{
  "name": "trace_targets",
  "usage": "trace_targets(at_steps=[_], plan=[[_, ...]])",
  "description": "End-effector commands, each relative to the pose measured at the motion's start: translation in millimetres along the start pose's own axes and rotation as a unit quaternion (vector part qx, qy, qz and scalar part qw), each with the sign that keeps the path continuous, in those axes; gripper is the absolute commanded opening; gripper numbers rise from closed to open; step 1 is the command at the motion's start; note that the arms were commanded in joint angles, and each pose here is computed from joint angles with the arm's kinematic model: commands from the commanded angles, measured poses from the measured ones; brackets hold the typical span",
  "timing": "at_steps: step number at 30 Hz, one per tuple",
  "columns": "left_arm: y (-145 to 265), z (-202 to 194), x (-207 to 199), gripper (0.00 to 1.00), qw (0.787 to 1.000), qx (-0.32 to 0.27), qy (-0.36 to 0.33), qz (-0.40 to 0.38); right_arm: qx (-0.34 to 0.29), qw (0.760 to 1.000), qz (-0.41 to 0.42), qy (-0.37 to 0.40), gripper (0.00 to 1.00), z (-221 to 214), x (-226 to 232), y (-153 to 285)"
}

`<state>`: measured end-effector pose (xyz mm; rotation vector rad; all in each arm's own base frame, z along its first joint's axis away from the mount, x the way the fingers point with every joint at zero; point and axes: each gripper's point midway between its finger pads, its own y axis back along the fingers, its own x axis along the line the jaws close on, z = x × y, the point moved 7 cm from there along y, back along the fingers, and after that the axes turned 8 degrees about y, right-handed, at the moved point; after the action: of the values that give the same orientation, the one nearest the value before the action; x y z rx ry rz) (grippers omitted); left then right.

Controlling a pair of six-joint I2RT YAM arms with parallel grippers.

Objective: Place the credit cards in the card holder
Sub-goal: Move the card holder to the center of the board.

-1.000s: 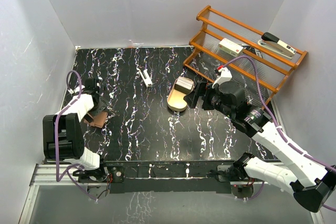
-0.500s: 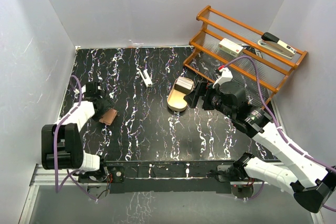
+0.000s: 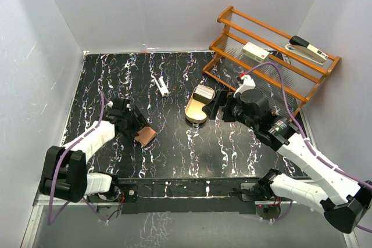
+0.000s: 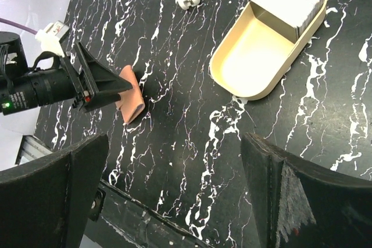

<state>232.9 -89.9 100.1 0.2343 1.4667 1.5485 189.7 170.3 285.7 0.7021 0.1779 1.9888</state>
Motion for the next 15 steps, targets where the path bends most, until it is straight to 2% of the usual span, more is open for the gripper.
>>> trace_targets(at_steps=[1,4,8,12,15], plan=[[15.4,-22.5,15.1,0.7,0.998,0.055,-0.016,0.018,-0.017,0.999,0.029,-0.016,0.94,9.5,9.9,-4.0],[23.2,-20.7,16.7,0.7,0.999,0.04,-0.033,0.013,0.002,0.998,0.057,-0.023,0.88,3.3,15.6,-11.9],[28.9,-19.1,15.5,0.68,0.997,0.039,-0.064,0.0,0.034,0.994,0.091,-0.042,0.74,-5.8,24.3,-31.1],[32.0,-17.4,13.3,0.67,0.997,0.043,-0.06,0.003,0.069,0.988,0.122,-0.062,0.59,-10.5,35.3,-53.1],[35.1,-9.6,17.1,0.65,0.998,0.049,-0.033,0.011,0.088,0.985,0.13,-0.068,0.53,-14.7,44.3,-71.1]])
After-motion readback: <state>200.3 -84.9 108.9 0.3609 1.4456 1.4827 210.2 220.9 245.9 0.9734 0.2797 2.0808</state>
